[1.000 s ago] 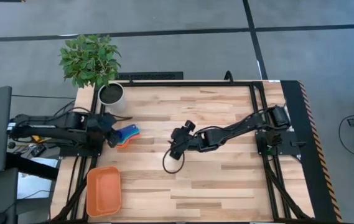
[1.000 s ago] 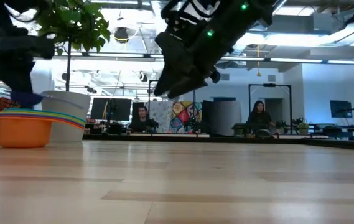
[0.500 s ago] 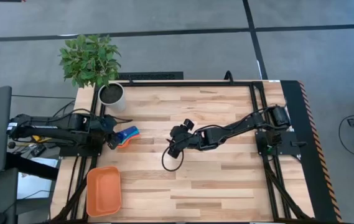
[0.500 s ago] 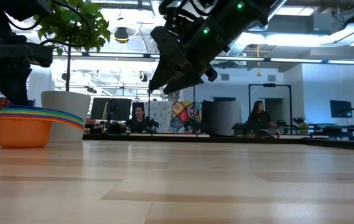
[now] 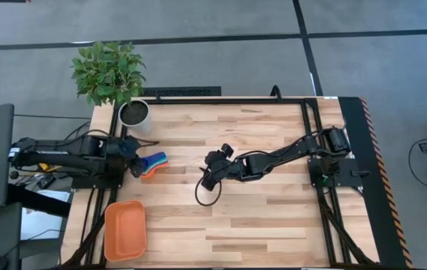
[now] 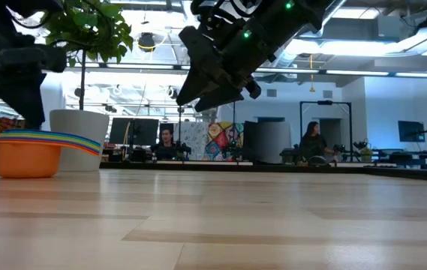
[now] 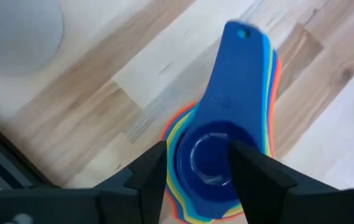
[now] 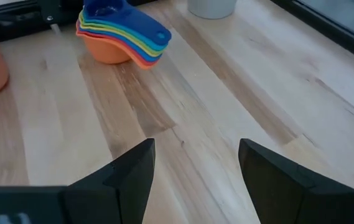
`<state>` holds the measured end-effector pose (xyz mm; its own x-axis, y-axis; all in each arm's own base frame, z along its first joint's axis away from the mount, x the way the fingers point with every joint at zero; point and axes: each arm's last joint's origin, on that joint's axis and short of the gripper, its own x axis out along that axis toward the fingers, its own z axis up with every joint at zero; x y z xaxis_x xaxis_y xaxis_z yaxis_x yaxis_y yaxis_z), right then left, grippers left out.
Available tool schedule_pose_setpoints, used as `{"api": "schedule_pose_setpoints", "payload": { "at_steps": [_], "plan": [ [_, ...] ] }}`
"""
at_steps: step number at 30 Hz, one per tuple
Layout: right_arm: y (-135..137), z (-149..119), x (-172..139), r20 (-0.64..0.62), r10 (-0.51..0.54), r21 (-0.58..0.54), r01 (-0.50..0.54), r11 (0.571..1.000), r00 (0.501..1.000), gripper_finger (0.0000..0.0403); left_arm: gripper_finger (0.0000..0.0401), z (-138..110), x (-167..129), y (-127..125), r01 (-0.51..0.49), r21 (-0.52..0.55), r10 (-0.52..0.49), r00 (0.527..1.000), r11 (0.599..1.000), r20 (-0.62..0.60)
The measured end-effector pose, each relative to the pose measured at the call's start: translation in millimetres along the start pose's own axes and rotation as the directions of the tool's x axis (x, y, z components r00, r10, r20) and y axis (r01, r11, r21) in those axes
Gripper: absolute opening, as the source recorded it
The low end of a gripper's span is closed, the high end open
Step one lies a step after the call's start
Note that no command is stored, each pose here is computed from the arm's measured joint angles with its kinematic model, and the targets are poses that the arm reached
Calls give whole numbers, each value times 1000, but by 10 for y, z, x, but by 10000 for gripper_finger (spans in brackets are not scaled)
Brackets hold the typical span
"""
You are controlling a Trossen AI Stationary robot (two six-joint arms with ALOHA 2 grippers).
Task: Nest measuring cups in basket
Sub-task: Stack the violet measuring cup on top of the light blue measuring cup
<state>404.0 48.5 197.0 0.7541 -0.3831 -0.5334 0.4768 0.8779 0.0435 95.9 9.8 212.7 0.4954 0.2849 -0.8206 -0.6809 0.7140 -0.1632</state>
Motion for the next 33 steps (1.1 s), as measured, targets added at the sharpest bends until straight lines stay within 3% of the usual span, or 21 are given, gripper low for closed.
{"api": "schedule_pose_setpoints", "payload": {
  "at_steps": [9, 18, 23, 27, 30, 33],
  "plan": [
    [23, -2, 0, -25, 75, -34, -76, 997, 997, 255, 151, 148, -113, -55, 2, 43, -8, 991, 999, 136],
    [127, 12, -42, 0, 162, -35, -162, 986, 987, 255, 150, 249, 84, -193, 0, 50, -12, 968, 999, 251],
    [215, -18, -108, 38, 114, -55, -111, 992, 993, 255, 150, 305, 201, -289, -22, 132, -11, 970, 991, 243],
    [238, -25, -139, 81, 37, -54, -33, 998, 996, 255, 150, 335, 317, -336, -119, 179, 71, 964, 977, 256],
    [234, -24, -138, 84, 29, -47, -25, 999, 996, 255, 150, 340, 429, -334, -227, 180, 178, 951, 957, 251],
    [232, -27, -137, 80, 28, -32, -25, 999, 996, 255, 150, 344, 529, -334, -269, 183, 226, 948, 946, 222]
  ]
}}
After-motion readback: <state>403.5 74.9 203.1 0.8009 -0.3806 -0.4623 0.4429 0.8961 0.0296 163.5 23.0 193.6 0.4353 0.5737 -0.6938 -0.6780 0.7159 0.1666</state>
